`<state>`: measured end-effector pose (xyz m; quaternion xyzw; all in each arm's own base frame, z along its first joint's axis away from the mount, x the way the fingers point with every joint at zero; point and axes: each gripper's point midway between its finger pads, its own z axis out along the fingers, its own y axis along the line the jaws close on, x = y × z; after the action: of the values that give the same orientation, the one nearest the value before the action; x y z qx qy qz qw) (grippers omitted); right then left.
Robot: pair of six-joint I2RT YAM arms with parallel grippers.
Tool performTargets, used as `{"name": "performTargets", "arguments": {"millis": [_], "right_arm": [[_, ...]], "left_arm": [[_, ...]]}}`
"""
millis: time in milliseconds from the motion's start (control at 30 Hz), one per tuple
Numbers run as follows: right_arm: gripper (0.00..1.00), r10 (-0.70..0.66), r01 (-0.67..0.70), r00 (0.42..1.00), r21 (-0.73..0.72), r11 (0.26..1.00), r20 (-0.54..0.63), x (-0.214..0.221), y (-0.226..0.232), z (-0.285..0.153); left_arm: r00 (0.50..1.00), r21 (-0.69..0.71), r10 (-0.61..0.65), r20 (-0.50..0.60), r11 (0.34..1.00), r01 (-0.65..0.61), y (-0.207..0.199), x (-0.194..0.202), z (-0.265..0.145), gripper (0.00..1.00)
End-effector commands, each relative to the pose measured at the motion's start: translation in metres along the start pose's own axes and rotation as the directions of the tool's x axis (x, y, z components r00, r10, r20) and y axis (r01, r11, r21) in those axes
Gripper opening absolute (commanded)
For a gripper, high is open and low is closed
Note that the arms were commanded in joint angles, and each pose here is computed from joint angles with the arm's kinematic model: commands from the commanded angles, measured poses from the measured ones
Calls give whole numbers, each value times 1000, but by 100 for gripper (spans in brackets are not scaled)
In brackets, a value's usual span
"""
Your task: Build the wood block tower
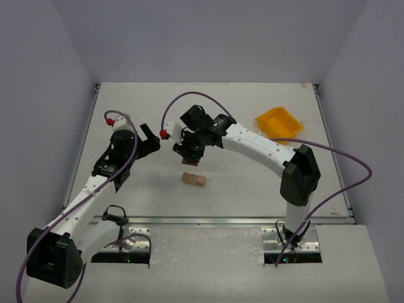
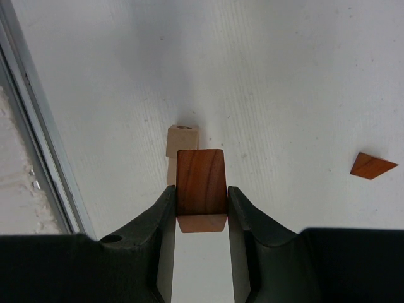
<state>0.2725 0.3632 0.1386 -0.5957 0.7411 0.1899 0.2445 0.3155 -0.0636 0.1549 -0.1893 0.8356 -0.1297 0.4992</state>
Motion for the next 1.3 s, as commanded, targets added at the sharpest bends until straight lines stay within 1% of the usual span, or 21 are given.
{"name": "performTargets", "arguments": {"millis": [0, 67, 200, 400, 567, 700, 833, 1067, 1267], "right_arm": [[0, 93, -92, 996, 110, 990, -5, 1, -5, 7], [0, 108, -105, 994, 132, 986, -12, 6, -3, 13], [0, 109, -108, 994, 103, 989, -2, 12, 8, 26], [0, 122, -119, 992, 72, 990, -31, 28, 17, 45], [0, 121, -122, 993, 83, 989, 12, 24, 20, 49], [0, 95, -95, 995, 138, 986, 6, 31, 18, 57], [0, 92, -91, 996, 133, 987, -4, 30, 19, 60], [0, 90, -91, 996, 135, 987, 15, 26, 19, 60], [0, 92, -91, 996, 137, 986, -2, 32, 19, 65]], "left_arm": [[999, 39, -14, 48, 999, 13, -12, -18, -5, 100], [999, 39, -17, 49, 999, 15, -12, -17, -5, 100], [999, 42, -19, 50, 999, 17, -12, -18, -6, 100], [998, 45, -20, 57, 999, 18, -12, -19, -7, 100], [998, 45, -21, 54, 999, 19, -12, -18, -7, 100], [998, 45, -21, 51, 999, 18, -12, -17, -6, 100], [998, 47, -20, 55, 999, 17, -12, -18, -7, 100], [998, 50, -20, 54, 999, 17, -13, -17, -7, 100], [998, 51, -21, 56, 999, 18, -13, -18, -8, 100]]}}
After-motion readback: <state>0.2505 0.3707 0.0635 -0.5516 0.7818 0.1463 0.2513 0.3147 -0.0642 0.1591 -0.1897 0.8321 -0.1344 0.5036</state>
